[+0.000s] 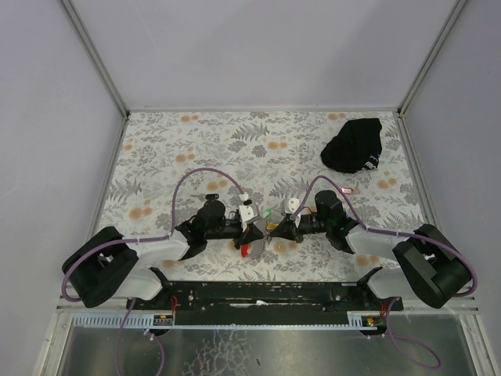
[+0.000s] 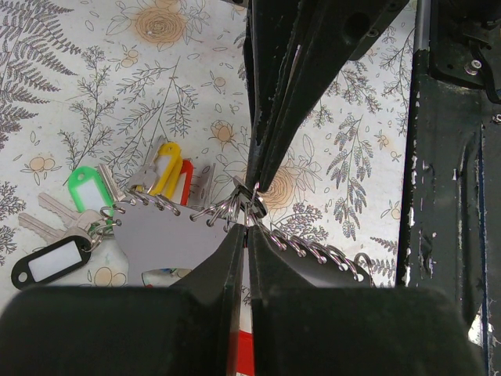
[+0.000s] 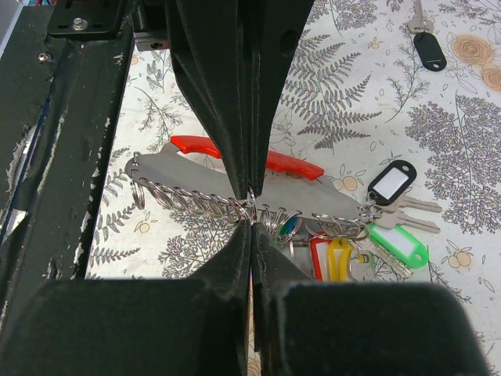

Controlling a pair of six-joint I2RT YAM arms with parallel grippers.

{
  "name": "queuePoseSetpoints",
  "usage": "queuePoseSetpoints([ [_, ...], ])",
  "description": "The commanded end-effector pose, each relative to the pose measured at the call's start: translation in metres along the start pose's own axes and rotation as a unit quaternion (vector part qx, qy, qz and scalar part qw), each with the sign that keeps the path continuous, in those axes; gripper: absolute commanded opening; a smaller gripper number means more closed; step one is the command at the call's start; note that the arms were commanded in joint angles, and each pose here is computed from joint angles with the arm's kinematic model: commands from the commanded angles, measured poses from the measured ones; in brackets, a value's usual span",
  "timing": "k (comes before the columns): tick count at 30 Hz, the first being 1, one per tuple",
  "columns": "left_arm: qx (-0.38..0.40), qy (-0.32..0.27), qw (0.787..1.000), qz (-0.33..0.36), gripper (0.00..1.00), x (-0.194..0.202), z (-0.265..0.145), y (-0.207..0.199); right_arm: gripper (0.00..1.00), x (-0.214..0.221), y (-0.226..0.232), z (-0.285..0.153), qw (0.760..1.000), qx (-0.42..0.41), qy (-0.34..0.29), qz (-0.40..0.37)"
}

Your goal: Put the keys on the keyring

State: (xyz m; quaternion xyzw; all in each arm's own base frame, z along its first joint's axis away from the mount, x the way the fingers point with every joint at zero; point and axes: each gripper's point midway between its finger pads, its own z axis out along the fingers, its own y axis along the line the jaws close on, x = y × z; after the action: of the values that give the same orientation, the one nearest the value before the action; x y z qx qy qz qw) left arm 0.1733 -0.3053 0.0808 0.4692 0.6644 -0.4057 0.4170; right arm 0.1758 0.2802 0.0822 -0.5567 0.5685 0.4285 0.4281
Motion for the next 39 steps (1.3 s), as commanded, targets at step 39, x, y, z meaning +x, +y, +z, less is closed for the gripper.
queuePoseSetpoints([
  [39, 0.012, -0.02, 0.999, 0.025, 0.0, -0.017, 0.004, -0.003, 0.0, -0.015, -0.008, -0.001, 0.999, 0.017, -0.001, -0.029],
])
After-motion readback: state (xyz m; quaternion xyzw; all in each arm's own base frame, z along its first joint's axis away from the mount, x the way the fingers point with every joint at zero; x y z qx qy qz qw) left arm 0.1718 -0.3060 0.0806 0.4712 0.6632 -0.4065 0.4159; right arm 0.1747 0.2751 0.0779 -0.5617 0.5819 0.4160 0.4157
